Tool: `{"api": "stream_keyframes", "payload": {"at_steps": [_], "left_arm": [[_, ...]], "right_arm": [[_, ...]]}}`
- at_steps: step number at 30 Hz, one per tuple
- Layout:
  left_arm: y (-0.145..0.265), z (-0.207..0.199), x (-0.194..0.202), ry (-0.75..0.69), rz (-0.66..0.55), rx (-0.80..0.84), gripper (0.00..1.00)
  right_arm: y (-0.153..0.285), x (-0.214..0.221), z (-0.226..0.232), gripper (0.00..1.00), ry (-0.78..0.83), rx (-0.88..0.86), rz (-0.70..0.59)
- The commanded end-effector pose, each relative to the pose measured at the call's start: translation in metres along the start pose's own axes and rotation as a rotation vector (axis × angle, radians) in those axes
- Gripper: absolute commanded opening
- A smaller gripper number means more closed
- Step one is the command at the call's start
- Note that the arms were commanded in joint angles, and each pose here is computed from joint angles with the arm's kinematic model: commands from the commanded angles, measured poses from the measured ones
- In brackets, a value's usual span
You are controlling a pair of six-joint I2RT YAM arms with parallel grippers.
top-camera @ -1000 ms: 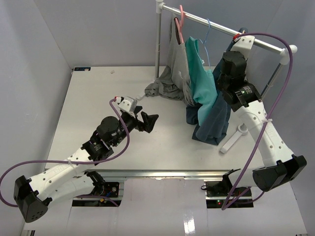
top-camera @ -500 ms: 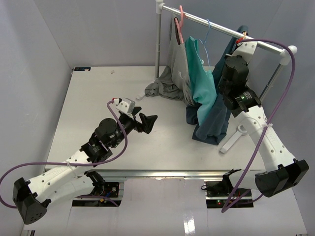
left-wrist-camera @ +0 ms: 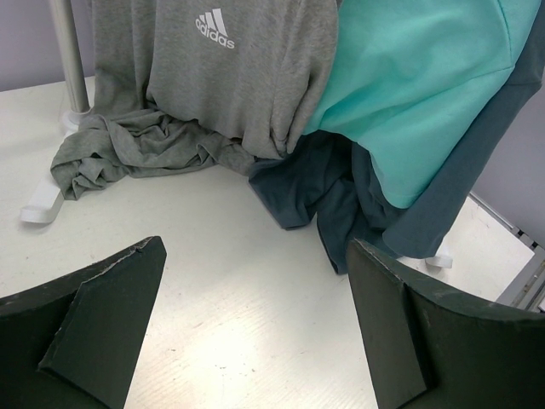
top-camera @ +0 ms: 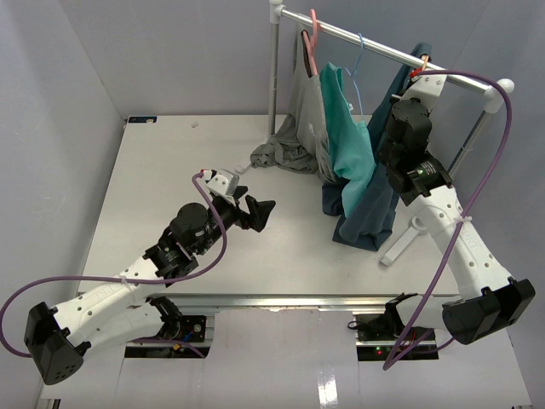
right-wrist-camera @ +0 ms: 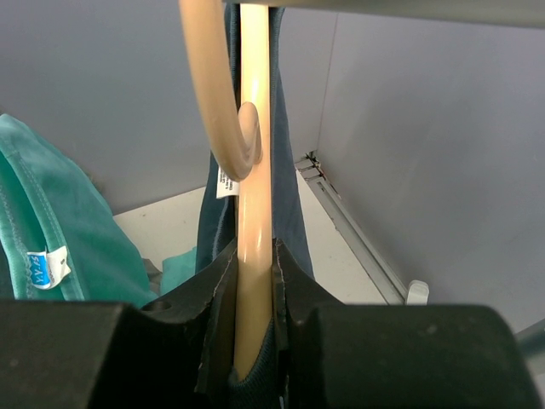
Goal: Place the t-shirt on the hanger
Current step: Place the hanger at the clothesline, then reset both arms
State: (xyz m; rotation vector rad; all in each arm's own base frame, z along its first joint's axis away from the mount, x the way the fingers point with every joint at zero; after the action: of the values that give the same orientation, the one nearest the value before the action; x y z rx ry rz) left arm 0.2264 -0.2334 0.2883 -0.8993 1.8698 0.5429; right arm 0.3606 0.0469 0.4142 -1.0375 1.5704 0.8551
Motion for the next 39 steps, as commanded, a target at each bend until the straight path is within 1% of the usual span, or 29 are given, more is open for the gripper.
{"api": "stream_keyframes", "payload": {"at_steps": [1, 7, 11, 13, 16, 17, 20, 21, 23, 24, 29, 34, 36, 39], "left_arm": [[0.0, -0.012, -0.013, 0.02, -0.034, 0.046, 0.98], [0.005, -0.01, -0.012, 0.021, -0.041, 0.045, 0.98], [0.007, -0.009, -0.013, 0.017, -0.047, 0.044, 0.98], [0.008, -0.01, -0.014, 0.019, -0.049, 0.048, 0.98], [0.008, -0.01, -0.014, 0.016, -0.05, 0.05, 0.98], [0.008, -0.01, -0.014, 0.013, -0.049, 0.048, 0.98], [0.01, -0.011, -0.016, 0.011, -0.051, 0.05, 0.98], [0.011, -0.01, -0.017, 0.011, -0.053, 0.05, 0.98], [0.013, -0.009, -0.017, 0.012, -0.058, 0.047, 0.98], [0.015, -0.009, -0.017, 0.015, -0.06, 0.047, 0.98], [0.019, -0.011, -0.019, 0.039, -0.072, 0.061, 0.98], [0.019, -0.016, -0.006, 0.059, -0.035, 0.111, 0.98], [0.019, -0.012, 0.001, 0.057, -0.023, 0.105, 0.98], [0.019, -0.005, 0.014, 0.051, -0.017, 0.094, 0.98]], "right_arm": [[0.001, -0.026, -0.01, 0.26, -0.084, 0.034, -0.072], [0.002, -0.026, -0.011, 0.28, -0.092, 0.032, -0.072], [0.003, -0.025, -0.01, 0.43, -0.089, 0.021, -0.072], [0.003, -0.025, -0.01, 0.49, -0.085, 0.02, -0.069], [0.005, -0.027, -0.012, 0.62, -0.081, 0.008, -0.066], [0.008, -0.029, -0.012, 0.69, -0.075, -0.009, -0.063], [0.016, -0.036, -0.013, 0.94, -0.057, -0.07, -0.042], [0.019, -0.037, -0.015, 0.95, -0.049, -0.078, -0.027], [0.028, -0.04, -0.023, 0.91, -0.035, -0.086, 0.004], [0.034, -0.042, -0.029, 0.9, -0.034, -0.092, 0.009], [0.061, -0.056, -0.053, 0.9, -0.086, -0.126, -0.01], [0.082, -0.067, -0.049, 0.9, -0.085, -0.274, 0.004], [0.092, -0.074, -0.034, 0.9, -0.07, -0.407, -0.019], [0.104, -0.083, -0.028, 0.9, -0.072, -0.462, -0.029]]}}
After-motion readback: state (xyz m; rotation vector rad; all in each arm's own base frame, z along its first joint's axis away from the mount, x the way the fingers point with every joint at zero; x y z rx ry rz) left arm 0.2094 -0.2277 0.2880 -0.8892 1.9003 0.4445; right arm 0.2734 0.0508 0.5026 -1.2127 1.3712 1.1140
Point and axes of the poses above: each gripper's point midway between its finger pads, its own y axis back along the fingers, its own z axis along the line the jaws close on, x = y × z, the point moved 3 cm from there along y, back along the fingers, and after that the axes turned 14 degrees about y, right-handed, at the moved point
